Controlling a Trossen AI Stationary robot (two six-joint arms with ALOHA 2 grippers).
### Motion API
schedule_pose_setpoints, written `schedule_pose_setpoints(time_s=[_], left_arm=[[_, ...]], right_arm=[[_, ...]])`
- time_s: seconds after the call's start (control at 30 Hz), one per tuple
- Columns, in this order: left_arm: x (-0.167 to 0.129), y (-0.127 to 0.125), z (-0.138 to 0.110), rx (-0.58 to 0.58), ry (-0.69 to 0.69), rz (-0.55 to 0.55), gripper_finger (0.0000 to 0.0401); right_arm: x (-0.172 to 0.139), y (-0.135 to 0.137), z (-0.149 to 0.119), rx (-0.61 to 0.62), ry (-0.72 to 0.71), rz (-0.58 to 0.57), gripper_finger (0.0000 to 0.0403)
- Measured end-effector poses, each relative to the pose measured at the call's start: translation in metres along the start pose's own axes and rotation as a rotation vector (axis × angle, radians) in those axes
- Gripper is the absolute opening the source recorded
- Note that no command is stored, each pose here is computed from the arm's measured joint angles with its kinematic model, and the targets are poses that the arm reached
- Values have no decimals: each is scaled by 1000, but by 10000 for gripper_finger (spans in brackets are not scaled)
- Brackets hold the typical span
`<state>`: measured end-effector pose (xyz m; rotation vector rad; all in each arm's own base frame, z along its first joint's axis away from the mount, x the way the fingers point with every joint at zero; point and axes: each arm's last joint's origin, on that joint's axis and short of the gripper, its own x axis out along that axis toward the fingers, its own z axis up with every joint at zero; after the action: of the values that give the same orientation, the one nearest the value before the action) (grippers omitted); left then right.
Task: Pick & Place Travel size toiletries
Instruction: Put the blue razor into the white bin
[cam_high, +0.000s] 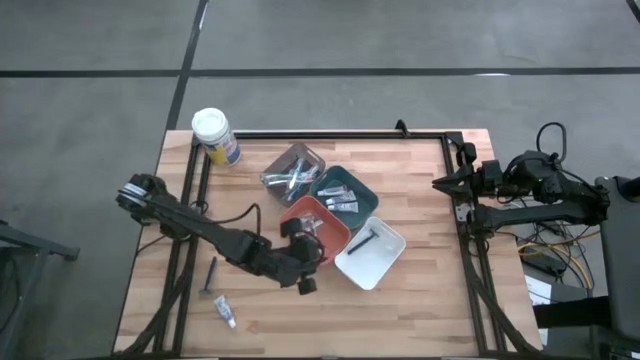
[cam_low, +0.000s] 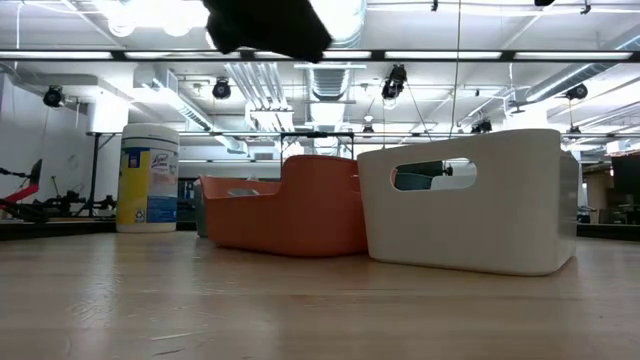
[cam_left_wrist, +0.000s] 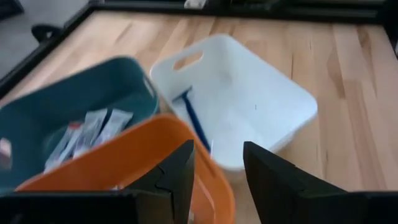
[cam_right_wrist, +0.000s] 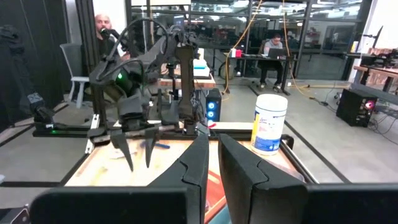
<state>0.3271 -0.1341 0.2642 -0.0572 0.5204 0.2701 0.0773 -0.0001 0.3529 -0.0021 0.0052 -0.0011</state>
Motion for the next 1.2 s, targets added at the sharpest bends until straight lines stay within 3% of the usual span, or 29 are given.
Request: schedule_pose_setpoints(time_s=[0.3, 0.43, 0.57, 0.63, 0.87, 1.07, 1.2], left_arm=[[-22, 4, -19, -28, 70, 39, 142], [-28, 12, -38, -109, 72, 85, 142], [-41, 24, -57, -203, 90, 74, 142], [-50, 28, -66, -221, 129, 17, 142], [-78, 43, -105, -409, 362, -205, 142], [-94, 57, -145, -661, 659, -280, 140], [-101, 64, -169, -808, 870, -272, 140]], right_arm=[[0, 0, 0, 0, 0, 1, 34], [0, 0, 0, 0, 0, 0, 34], [0, 0, 0, 1, 0, 0, 34], [0, 0, 0, 0, 0, 0, 34], [0, 0, 0, 1, 0, 1, 34], [0, 0, 0, 0, 0, 0, 34], [0, 0, 0, 1, 0, 0, 34]])
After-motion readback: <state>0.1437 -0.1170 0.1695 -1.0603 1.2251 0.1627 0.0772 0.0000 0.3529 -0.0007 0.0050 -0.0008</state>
